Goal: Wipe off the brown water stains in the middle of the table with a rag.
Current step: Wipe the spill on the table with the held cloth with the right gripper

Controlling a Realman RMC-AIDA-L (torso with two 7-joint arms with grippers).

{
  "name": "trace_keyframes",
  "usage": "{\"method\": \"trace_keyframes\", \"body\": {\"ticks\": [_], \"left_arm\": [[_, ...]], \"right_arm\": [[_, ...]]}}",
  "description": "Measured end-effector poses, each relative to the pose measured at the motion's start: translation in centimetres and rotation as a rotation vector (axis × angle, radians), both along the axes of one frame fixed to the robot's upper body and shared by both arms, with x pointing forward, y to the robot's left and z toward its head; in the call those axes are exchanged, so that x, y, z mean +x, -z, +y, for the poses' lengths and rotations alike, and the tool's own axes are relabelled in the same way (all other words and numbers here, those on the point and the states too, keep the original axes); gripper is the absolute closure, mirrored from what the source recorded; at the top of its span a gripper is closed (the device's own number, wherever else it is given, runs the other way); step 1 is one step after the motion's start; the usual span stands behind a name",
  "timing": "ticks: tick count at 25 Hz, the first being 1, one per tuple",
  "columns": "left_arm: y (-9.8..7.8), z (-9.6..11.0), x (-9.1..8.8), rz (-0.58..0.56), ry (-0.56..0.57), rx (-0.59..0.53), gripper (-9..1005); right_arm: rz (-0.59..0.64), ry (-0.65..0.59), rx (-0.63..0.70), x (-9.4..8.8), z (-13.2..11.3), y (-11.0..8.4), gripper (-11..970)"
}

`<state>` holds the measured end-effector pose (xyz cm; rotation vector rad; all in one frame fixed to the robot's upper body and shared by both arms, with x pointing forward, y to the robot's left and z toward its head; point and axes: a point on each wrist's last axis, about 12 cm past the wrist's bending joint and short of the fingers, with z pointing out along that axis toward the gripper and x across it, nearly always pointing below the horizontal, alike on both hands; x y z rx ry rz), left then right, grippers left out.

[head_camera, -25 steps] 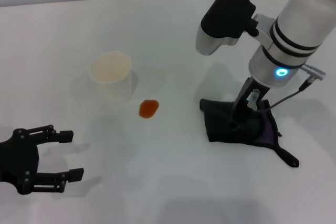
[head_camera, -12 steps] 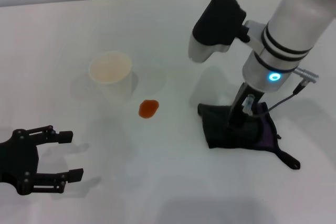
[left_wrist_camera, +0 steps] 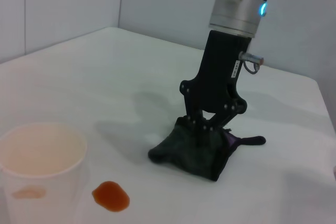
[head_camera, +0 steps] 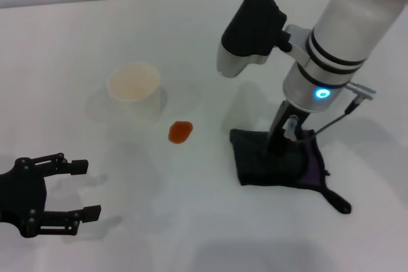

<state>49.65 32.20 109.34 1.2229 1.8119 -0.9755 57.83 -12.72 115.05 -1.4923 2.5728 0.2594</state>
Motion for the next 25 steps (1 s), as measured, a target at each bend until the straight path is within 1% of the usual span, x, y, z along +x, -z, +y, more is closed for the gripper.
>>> {"method": "trace_keyframes", "body": {"ticks": [1,7,13,16,22,25], "left_arm": [[0.0,0.0,0.0,0.0,0.0,0.0,127],[0.0,0.0,0.0,-0.002,0.002,-0.001,127],[0.1,-0.2,0.0,-0.001,0.016,-0.005,127],[0.2,-0.5,0.0,0.001,0.025,-0.015,128],[0.2,-0.5,0.0,-0.001,0.027,-0.016,129],[0.2,-0.5,0.0,-0.006,0.03,-0.015,130]], "right_arm": [[-0.004,-0.005,0.006,0.1,0.3,-0.1,937],[-0.029,-0.042,0.036,0.5,1.9,-0.7,937],[-0.032,-0.109,0.019,0.5,4.1,-0.6,937],[-0.033,-0.145,0.032,0.5,5.4,-0.7,937],[-0.047,-0.175,0.049,0.4,6.5,-0.8,937],[-0.049,-0.201,0.049,0.2,7.4,-0.5,937]]}}
